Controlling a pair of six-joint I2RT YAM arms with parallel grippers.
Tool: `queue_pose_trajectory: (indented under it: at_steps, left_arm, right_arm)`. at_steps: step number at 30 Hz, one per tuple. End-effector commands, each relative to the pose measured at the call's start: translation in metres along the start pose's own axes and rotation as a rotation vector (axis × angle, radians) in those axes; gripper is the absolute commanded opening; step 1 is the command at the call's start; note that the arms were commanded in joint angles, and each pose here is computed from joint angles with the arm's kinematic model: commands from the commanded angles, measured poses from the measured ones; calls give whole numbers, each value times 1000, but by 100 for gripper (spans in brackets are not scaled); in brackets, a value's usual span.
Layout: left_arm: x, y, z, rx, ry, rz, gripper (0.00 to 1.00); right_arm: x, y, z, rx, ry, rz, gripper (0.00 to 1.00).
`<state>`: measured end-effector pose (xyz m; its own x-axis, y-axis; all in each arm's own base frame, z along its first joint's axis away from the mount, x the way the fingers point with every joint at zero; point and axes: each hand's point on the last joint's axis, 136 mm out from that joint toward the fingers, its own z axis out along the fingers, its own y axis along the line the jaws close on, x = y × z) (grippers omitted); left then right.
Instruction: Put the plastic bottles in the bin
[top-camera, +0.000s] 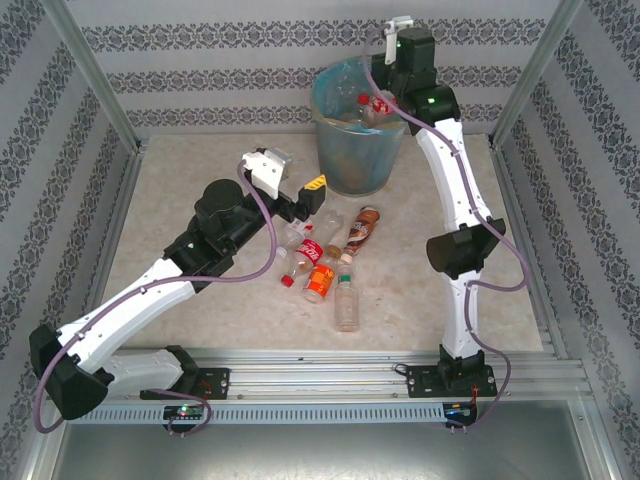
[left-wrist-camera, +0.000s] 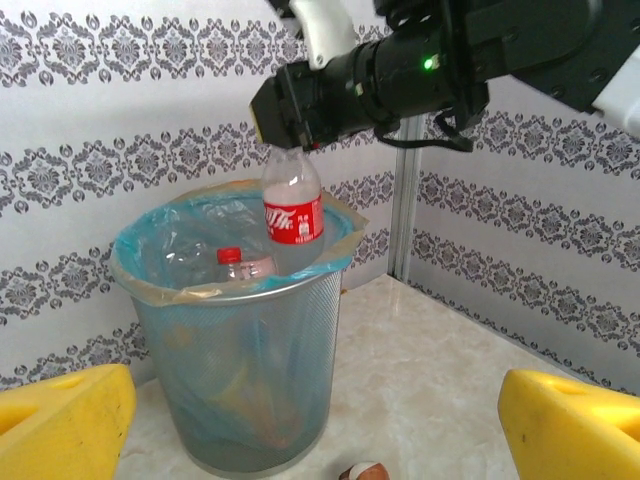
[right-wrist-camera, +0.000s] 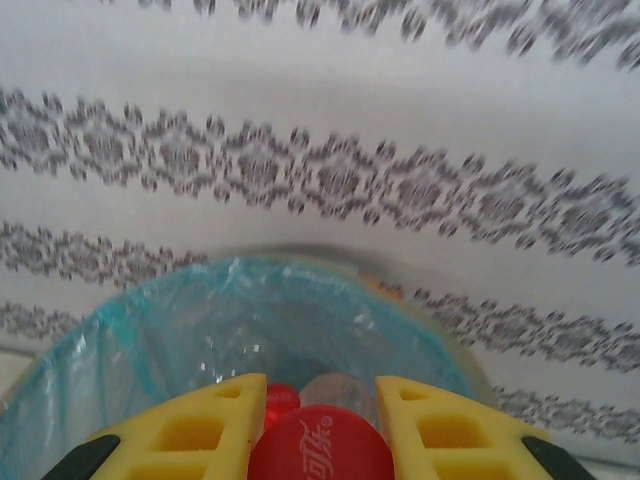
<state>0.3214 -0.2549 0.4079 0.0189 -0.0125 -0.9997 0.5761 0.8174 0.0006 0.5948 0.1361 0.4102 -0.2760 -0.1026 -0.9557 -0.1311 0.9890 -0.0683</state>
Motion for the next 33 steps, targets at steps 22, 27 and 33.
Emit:
queue_pose_trajectory:
  at_steps: [22, 27, 33]
  left_arm:
    - [16, 3, 16, -6, 75, -3, 94]
    - [37, 19, 22, -64, 183, 8, 94]
    - [95, 40, 30, -126, 430, -81, 93]
  right_arm:
    - [67, 4, 42, -130, 180, 105, 54]
    - [-6, 12, -18, -184, 21, 120, 70]
    - [-43, 35, -83, -246, -53, 87, 74]
